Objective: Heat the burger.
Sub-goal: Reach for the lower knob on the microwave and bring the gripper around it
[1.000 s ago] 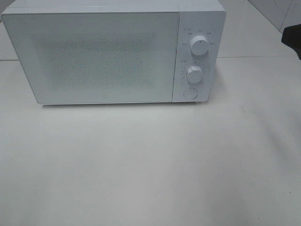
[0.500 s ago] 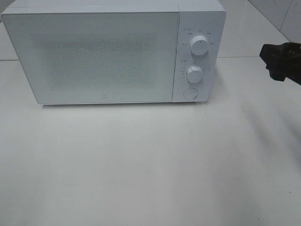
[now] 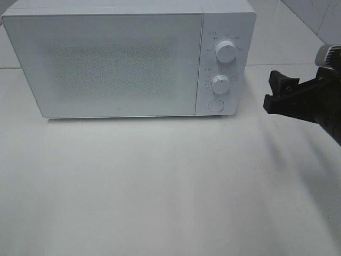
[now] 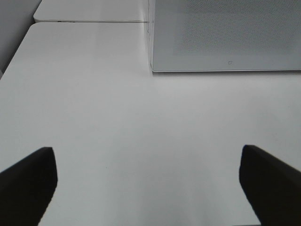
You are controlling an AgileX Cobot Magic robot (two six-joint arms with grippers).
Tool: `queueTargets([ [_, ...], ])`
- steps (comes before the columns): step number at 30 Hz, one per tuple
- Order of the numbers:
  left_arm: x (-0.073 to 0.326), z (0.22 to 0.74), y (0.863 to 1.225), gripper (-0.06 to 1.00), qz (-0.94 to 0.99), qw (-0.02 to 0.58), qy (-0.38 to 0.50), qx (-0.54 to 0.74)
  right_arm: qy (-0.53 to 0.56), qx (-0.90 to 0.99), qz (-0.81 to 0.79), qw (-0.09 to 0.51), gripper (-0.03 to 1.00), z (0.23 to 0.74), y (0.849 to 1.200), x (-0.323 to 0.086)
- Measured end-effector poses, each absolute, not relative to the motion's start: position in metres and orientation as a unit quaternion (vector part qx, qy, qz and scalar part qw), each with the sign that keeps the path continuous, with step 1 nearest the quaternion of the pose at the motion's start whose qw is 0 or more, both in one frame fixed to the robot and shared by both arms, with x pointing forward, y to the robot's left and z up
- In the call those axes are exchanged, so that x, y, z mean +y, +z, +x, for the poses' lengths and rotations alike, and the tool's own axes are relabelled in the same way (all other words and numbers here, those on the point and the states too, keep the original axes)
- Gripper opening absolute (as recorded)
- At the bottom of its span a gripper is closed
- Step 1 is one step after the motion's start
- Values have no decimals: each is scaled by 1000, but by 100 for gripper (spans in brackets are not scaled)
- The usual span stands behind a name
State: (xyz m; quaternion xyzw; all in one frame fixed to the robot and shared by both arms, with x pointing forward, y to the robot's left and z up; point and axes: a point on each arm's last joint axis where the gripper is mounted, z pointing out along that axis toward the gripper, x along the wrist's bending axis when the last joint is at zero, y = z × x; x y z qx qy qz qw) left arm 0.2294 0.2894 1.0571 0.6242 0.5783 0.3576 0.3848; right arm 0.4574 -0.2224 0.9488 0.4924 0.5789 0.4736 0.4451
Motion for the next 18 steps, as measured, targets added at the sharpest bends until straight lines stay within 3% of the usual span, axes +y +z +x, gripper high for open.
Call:
queueTargets([
  [18, 289, 229, 1057, 97, 624, 385, 358, 578, 444, 600, 514, 423, 74, 432, 921, -179],
])
